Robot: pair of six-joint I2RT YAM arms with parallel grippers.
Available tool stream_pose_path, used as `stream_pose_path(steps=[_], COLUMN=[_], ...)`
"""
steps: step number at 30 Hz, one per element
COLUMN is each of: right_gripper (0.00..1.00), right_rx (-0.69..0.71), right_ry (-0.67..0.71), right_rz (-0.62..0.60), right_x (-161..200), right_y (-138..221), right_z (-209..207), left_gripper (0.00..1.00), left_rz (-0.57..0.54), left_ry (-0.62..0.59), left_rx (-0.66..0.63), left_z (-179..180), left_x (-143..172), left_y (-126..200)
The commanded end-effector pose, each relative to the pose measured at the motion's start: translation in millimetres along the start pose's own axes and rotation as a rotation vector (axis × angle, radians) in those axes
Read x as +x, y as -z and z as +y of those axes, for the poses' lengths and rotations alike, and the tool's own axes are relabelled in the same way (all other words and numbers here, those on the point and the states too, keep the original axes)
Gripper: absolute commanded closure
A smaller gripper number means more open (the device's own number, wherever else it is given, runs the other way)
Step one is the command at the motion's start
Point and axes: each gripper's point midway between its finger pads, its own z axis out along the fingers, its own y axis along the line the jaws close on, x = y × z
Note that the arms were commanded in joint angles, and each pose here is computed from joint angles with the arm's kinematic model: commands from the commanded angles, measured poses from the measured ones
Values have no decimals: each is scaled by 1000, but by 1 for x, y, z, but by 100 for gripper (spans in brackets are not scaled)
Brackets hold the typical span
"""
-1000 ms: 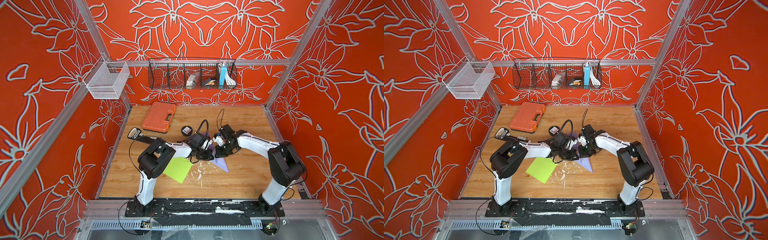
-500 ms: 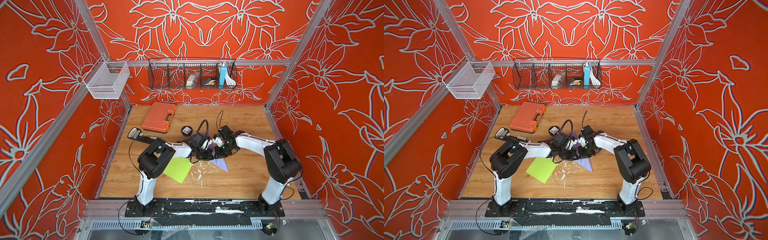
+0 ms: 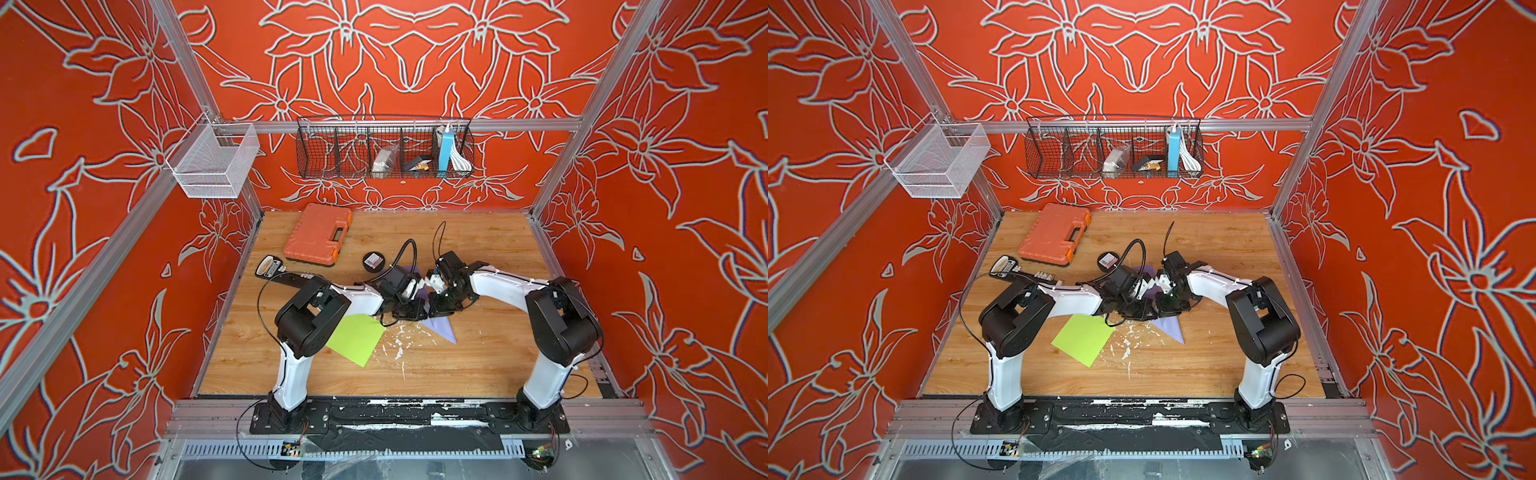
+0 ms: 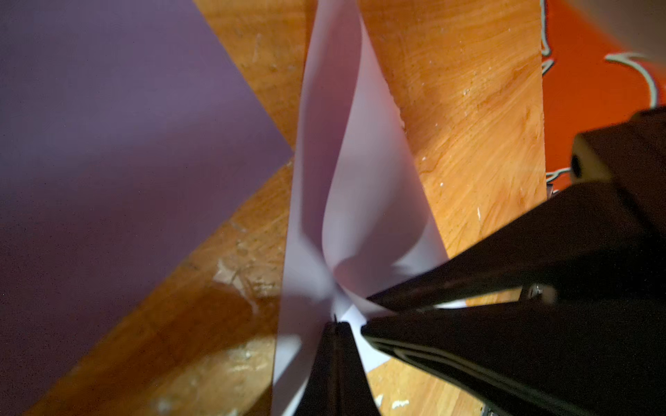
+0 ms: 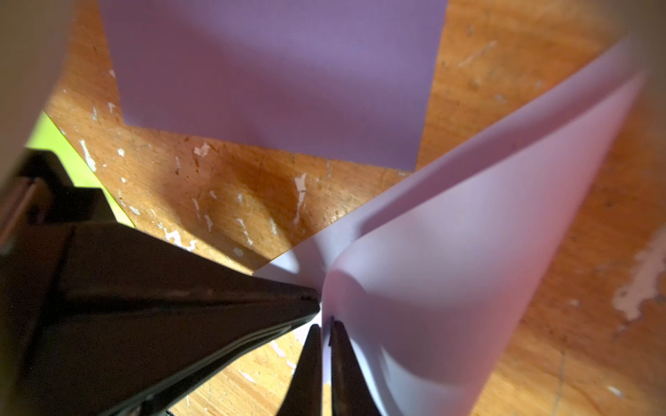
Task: Fold the square paper diagonally
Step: Fold the paper at the center of the board.
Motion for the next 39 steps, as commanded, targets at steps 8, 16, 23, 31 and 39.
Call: stream_pose_path(steps=[8, 16, 23, 31, 39], right_gripper=[99, 98, 97, 97, 96], right_rx=[-12, -17, -17, -11, -10], right_ry=[-2, -14, -20, -27, -28], right_rz=[-21, -46, -40, -32, -13], right_x=[1, -3, -6, -5, -2], right_y=[10, 12, 6, 2, -4], right_z=[8, 10, 9, 6, 4], left_gripper=[100, 100, 100, 100, 100], left_rz=[-20, -18, -17, -8, 5], left_ry=[-23, -19, -17, -11, -2], left_rx=[6, 11, 1, -22, -26], left_z=[-5, -6, -4, 0, 2], left_x=[-4, -4, -4, -2, -1], left_y=[11, 10, 10, 10, 7])
